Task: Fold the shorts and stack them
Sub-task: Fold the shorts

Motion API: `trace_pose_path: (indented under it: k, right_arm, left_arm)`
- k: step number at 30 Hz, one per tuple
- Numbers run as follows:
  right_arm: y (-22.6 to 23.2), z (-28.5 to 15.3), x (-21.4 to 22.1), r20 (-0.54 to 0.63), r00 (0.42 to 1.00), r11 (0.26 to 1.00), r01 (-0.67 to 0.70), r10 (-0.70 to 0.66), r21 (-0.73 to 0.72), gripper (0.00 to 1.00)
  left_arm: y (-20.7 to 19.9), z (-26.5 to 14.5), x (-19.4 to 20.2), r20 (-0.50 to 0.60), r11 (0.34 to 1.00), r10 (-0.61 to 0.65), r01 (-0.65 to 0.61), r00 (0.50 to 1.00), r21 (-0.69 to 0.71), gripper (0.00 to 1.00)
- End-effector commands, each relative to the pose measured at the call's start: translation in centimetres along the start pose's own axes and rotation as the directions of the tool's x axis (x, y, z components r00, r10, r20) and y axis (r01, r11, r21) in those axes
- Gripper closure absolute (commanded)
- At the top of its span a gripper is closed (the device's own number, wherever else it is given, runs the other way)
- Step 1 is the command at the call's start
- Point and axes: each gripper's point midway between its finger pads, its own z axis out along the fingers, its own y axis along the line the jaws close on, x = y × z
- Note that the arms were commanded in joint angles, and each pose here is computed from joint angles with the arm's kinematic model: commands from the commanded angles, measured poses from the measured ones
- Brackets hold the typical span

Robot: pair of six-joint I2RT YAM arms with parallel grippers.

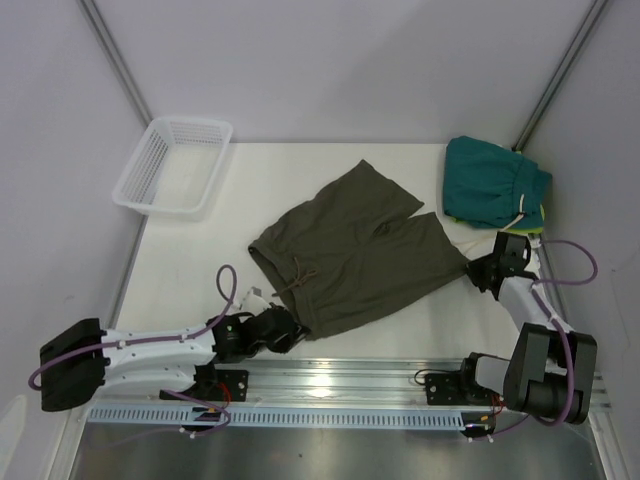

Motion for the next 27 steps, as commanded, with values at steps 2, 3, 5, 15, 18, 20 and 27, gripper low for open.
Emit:
trace_pose_path:
  k: [2, 3, 5, 15, 18, 20, 27]
  right_arm:
    - [1.8, -1.1, -3.7, 0.06, 0.989, 0.989, 0.127, -0.132, 0.08, 1.0]
    - [2.1, -1.3, -4.1, 0.058, 0.987, 0.985, 0.147, -0.153, 0.094, 1.0]
    - [3.4, -1.7, -5.3, 0.065, 0.979, 0.975, 0.187, -0.196, 0.123, 1.0]
    - [6.7, -3.9, -9.0, 0.105, 0.953, 0.952, 0.27, -0.286, 0.143, 1.0]
    - [6.7, -5.1, -10.1, 0.131, 0.954, 0.959, 0.254, -0.27, 0.128, 1.0]
    - [6.1, -5.8, -11.1, 0.147, 0.952, 0.959, 0.248, -0.267, 0.138, 1.0]
    - [7.9, -7.9, -14.7, 0.224, 0.938, 0.961, 0.239, -0.267, 0.142, 1.0]
  left_arm:
    - [-1.3, -1.8, -1.3, -0.007, 0.998, -0.001, 0.001, 1.0, -0.062, 1.0]
    - [-1.5, -1.9, -1.8, -0.006, 0.997, -0.03, 0.03, 1.0, -0.07, 1.0]
    - [-2.1, -2.5, -2.0, -0.015, 0.996, -0.049, 0.047, 0.999, -0.071, 1.0]
    - [-7.1, -5.7, -1.3, -0.062, 0.999, -0.034, 0.031, 0.998, -0.038, 1.0]
    - [-7.2, -5.4, 0.7, -0.142, 0.999, -0.022, 0.015, 0.99, -0.047, 1.0]
    - [-7.6, -5.5, 1.4, -0.152, 0.999, -0.006, 0.0, 0.988, -0.041, 1.0]
    - [-10.0, -6.7, 4.9, -0.252, 1.0, 0.023, -0.025, 0.967, -0.005, 1.0]
